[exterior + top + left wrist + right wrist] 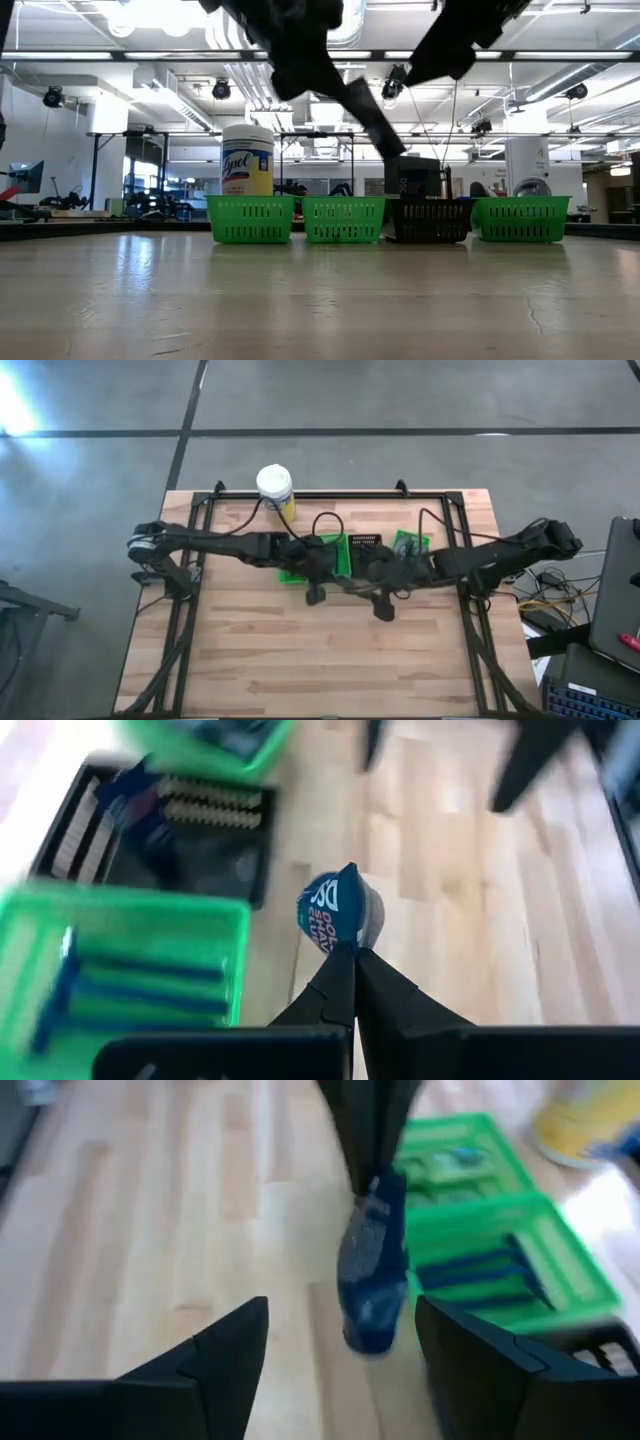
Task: Pick & Place Travel size toiletries
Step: Put the shaving cream into the black bin
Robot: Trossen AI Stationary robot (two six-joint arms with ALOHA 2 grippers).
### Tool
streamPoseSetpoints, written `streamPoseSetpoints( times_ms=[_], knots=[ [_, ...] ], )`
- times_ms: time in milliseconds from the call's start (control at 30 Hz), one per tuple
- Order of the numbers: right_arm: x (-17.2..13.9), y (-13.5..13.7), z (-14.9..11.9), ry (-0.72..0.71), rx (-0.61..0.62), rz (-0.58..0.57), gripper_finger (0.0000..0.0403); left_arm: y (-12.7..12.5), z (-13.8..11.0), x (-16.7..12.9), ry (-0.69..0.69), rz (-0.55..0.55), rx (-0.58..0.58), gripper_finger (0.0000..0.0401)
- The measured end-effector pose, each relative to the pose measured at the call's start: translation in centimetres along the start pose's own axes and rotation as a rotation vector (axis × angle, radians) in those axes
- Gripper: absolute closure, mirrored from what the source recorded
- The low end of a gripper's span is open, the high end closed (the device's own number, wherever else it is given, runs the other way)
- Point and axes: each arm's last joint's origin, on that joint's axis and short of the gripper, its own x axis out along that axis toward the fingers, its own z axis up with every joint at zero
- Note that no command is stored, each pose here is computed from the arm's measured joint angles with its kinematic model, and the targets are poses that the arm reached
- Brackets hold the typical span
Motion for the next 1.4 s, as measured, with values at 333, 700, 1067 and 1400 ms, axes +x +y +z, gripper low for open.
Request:
streamPoseSetpoints(
  times_ms=[333, 700, 1067, 1400],
  knots=[
    [0.5, -0.2, 3.5, 0.057, -0.132, 0.035, 0.0182, -2.3, 2.1, -1.9, -0.006, -0.007, 0.231, 0.0401],
    [1.8, 0.4, 4.5, 0.138, -0.151, 0.049, 0.0153, -2.6, 2.5, -2.3, -0.018, 0.010, 0.244, 0.0401],
    [2.5, 0.2, 4.1, 0.157, -0.119, 0.038, 0.0236, -2.8, 2.5, -2.3, -0.027, 0.004, 0.255, 0.0401],
    [3.0, 0.2, 4.1, 0.158, -0.087, 0.038, 0.0222, -2.9, 2.6, -2.3, -0.038, -0.001, 0.252, 0.0401]
  ],
)
